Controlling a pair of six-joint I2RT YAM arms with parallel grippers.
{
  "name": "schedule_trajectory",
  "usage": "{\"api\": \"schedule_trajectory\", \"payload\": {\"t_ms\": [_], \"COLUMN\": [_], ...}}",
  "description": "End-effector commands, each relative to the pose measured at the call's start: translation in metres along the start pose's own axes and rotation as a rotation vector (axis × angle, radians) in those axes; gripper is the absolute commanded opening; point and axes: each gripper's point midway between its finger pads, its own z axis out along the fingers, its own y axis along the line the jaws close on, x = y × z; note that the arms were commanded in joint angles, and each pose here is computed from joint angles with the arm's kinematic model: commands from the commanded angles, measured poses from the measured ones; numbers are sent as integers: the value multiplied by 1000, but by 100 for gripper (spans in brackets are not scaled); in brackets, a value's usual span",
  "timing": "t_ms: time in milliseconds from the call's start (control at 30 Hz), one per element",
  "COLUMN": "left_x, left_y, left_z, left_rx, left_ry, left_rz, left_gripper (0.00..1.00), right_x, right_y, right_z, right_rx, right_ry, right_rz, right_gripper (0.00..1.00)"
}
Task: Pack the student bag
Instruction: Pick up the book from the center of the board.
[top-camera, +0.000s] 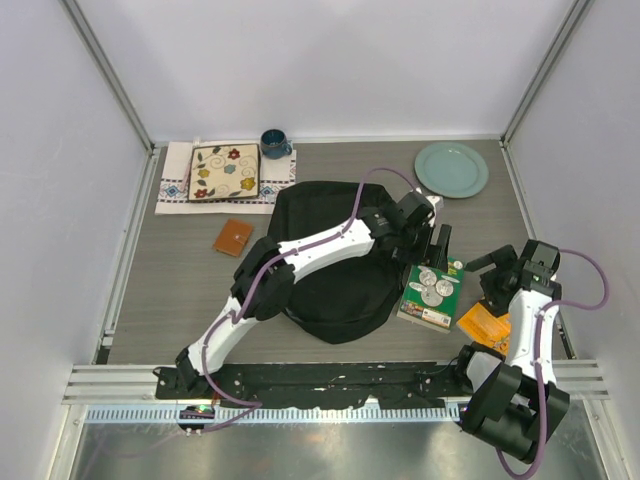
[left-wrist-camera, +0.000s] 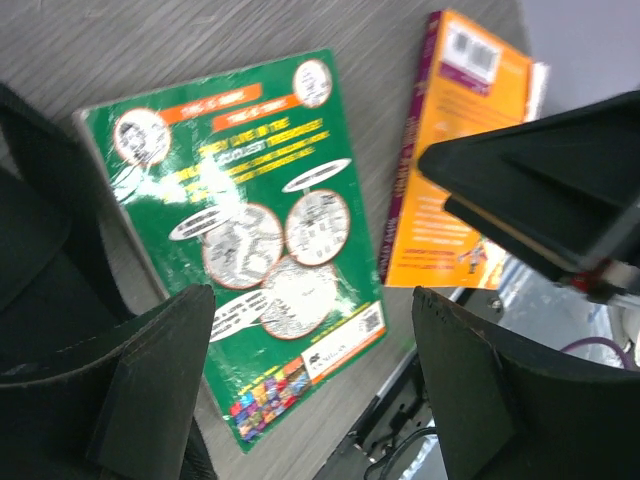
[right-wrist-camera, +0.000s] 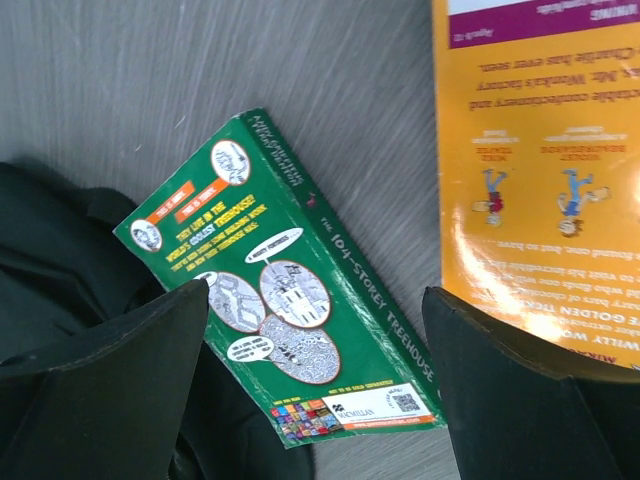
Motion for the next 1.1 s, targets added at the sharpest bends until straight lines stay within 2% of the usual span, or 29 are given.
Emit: {"api": "schedule_trajectory", "payload": {"t_ms": [0, 200, 467, 667, 767, 1067], "left_x": [4, 1, 17, 24, 29, 18], "left_y": [16, 45, 59, 52, 47, 23], "left_z": [4, 8, 25, 34, 37, 31], "left_rx": [-57, -148, -121, -62, -29, 40], "left_ry": [13, -11, 63, 90, 108, 60], "left_rz": [-37, -11, -45, -75, -80, -74], "left_gripper": [83, 84, 83, 83, 79, 74], "right_x": [-3, 3, 14, 23, 25, 29], "right_y": [20, 22, 26, 25, 23, 19], "right_z": [-3, -4, -1, 4, 7, 19], "right_rx": [-123, -156, -204, -226, -228, -224], "right_ry": [-7, 7, 52, 81, 84, 112], "right_rz": [-62, -85, -82, -79, -71, -68], "right_gripper": [92, 90, 87, 86, 85, 84]}}
